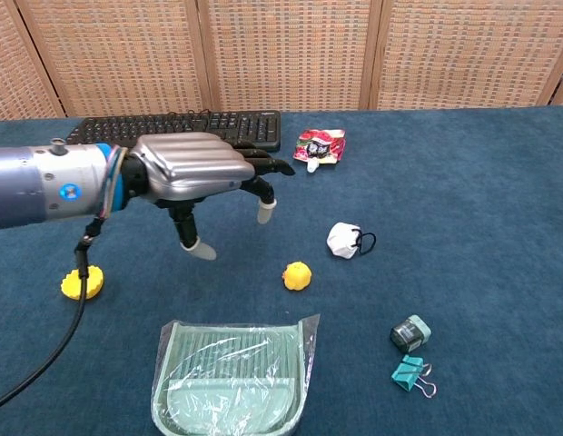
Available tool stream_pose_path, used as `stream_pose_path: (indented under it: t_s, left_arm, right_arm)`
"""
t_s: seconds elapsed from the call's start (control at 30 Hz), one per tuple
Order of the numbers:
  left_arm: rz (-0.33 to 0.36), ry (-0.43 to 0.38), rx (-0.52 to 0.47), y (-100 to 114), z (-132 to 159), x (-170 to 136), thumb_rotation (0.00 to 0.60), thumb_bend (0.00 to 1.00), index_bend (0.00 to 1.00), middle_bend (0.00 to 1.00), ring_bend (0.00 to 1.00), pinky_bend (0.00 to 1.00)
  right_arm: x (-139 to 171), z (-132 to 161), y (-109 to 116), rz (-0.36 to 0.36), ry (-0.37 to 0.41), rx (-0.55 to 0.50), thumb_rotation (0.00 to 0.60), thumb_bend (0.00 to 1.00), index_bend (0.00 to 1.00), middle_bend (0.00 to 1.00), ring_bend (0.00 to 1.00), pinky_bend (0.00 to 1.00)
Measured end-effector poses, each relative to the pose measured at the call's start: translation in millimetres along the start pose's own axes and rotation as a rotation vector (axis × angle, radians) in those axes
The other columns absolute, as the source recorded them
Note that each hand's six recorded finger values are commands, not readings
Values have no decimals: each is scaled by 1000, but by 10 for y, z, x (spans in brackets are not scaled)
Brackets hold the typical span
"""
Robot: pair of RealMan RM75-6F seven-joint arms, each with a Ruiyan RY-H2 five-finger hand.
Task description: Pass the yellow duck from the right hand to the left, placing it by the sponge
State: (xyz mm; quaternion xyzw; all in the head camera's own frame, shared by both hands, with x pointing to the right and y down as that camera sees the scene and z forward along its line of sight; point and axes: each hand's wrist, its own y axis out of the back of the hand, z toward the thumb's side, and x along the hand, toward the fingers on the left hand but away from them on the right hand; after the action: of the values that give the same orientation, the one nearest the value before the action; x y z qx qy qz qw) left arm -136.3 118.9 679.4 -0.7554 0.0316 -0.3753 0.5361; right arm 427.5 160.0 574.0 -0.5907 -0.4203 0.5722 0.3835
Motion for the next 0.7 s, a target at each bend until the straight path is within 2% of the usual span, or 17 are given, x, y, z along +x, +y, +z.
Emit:
stream_pose_path:
  t_s: [0.13, 0.37, 0.7]
  left_arm:
    - [-5, -5, 13, 3, 114, 227, 600, 233, 403, 0, 0, 0]
    - [-35, -18, 16, -53, 231, 448, 600, 251, 413, 0, 0, 0]
    - [-48, -52, 17, -115, 364, 505, 600, 254, 423, 0, 0, 0]
  right_arm:
    - [-11, -34, -13, 12, -14, -5, 600, 0, 10, 0, 0, 0]
    - [-30, -63, -11, 13, -26, -9, 600, 0, 10, 0, 0, 0]
    - [-26, -89, 23, 6, -32, -22, 600, 0, 10, 0, 0, 0]
